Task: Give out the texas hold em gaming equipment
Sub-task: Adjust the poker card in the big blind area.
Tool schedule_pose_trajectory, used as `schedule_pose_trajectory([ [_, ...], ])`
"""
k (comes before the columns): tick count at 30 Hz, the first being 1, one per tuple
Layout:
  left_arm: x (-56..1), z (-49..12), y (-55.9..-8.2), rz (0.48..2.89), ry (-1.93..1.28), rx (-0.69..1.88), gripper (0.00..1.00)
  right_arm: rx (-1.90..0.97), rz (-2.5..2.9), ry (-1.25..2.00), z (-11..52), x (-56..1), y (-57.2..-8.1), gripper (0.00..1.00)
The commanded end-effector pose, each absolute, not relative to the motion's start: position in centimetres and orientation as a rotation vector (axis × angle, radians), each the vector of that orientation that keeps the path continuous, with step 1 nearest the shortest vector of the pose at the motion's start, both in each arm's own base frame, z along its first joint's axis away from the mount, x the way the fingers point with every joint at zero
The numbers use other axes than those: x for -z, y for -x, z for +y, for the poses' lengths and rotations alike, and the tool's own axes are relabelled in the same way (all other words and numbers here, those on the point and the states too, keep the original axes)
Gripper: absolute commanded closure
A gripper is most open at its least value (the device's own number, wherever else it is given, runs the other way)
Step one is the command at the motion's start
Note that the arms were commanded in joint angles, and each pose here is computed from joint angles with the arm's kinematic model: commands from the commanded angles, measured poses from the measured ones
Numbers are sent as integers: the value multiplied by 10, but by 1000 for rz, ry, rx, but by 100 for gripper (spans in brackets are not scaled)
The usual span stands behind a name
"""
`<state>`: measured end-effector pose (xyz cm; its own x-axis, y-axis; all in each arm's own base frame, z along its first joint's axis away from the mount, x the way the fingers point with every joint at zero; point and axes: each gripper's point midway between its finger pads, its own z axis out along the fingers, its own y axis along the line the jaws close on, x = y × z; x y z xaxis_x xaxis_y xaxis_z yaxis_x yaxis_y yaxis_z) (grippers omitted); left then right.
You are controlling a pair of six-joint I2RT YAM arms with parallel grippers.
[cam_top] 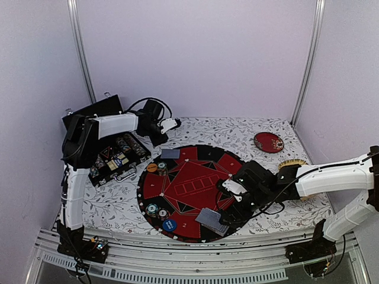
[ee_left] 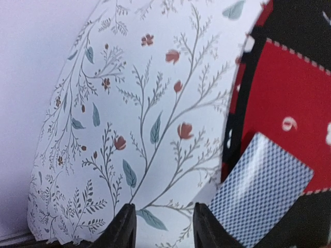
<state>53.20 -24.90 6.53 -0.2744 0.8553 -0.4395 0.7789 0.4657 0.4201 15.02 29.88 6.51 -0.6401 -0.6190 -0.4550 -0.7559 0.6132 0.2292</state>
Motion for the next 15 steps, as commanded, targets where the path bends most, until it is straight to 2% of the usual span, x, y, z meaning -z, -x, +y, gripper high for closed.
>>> schedule_pose_trajectory([
  [1, -90, -316, -520, 2093, -1153, -128, 60, -551, 2490, 1099, 301, -75, -160, 3],
  [6, -56, -333, -527, 2201, -1006, -140, 63, -551, 2504, 1097, 300, -73, -158, 3],
  [15, -12, -316, -528, 2303, -943, -251, 74, -557, 2510, 1091, 299, -72, -156, 3],
])
